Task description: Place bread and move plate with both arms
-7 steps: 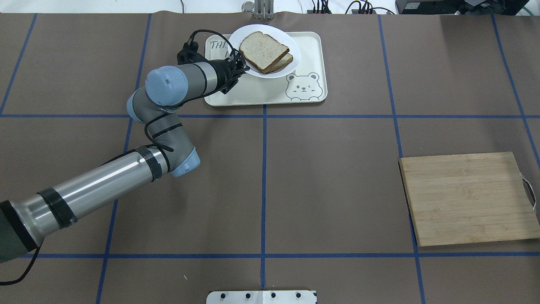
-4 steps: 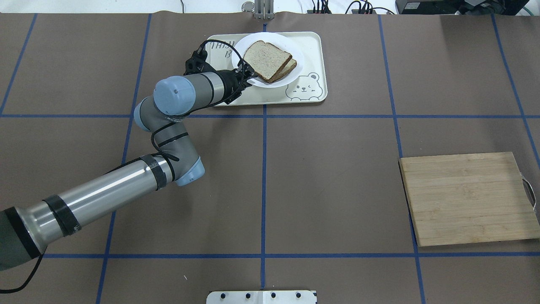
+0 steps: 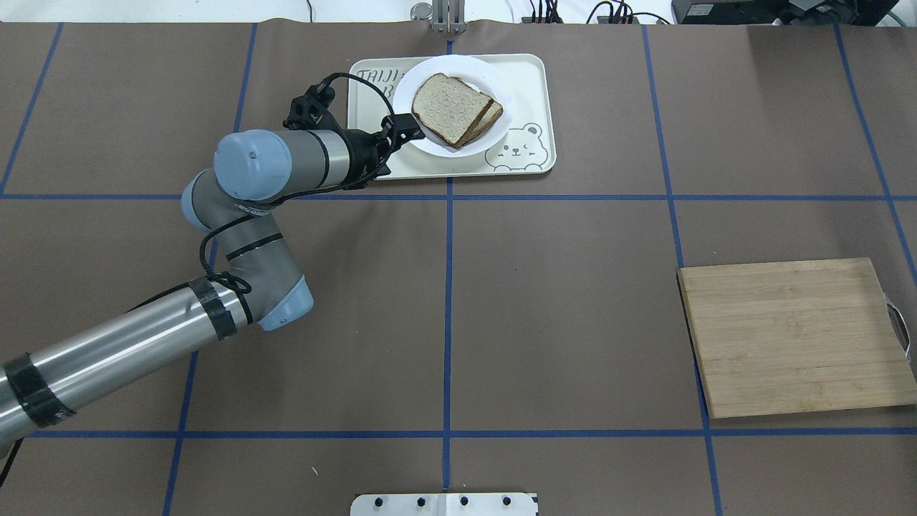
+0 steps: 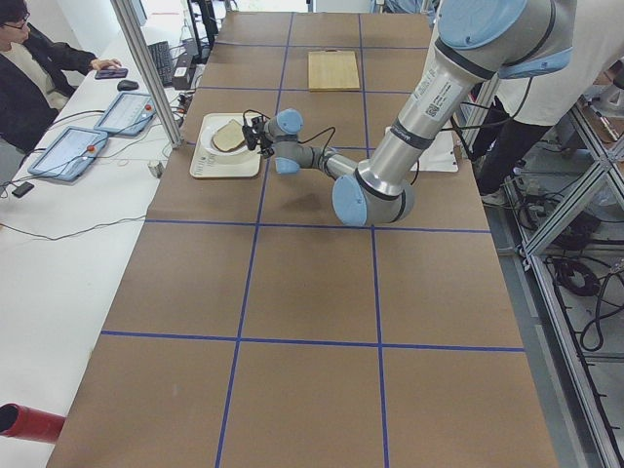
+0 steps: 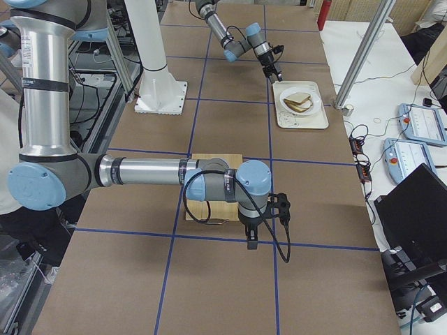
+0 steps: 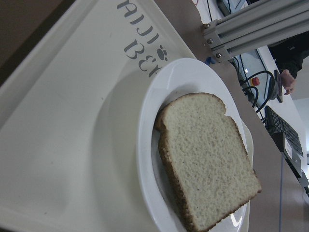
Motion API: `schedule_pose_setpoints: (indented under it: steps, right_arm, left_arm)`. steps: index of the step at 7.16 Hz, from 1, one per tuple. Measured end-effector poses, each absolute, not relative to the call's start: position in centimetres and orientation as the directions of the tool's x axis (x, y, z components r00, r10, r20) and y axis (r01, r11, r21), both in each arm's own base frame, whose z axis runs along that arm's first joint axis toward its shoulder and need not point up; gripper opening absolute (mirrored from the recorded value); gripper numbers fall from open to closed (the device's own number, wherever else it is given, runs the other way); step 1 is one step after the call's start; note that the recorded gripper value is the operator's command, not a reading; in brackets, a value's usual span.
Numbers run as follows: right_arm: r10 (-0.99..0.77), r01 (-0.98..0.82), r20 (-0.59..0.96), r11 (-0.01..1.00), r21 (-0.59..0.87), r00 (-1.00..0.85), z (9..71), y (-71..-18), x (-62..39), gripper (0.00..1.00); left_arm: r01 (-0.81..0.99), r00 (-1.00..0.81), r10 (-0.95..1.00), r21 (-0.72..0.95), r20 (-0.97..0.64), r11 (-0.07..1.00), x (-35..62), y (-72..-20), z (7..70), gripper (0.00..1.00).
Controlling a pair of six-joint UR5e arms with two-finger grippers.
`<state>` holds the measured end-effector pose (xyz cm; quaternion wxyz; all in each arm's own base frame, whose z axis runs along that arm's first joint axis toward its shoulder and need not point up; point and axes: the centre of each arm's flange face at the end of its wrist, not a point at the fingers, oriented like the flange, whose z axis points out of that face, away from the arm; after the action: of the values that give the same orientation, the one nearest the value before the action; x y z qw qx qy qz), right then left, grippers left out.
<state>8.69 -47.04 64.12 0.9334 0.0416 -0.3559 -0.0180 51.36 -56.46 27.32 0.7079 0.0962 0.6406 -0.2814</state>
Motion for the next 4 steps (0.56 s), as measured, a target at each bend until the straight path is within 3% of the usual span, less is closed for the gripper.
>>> schedule_pose_setpoints:
  steps: [4]
  right_arm:
    - [-0.062,0.005,0.663,0.996,0.088,0.746,64.3,-46.9,8.7,1.00]
  left_arm:
    - [0.327,0.488,0.025,0.209,-0.872,0.922,30.6,-59.6,33.1,0.99]
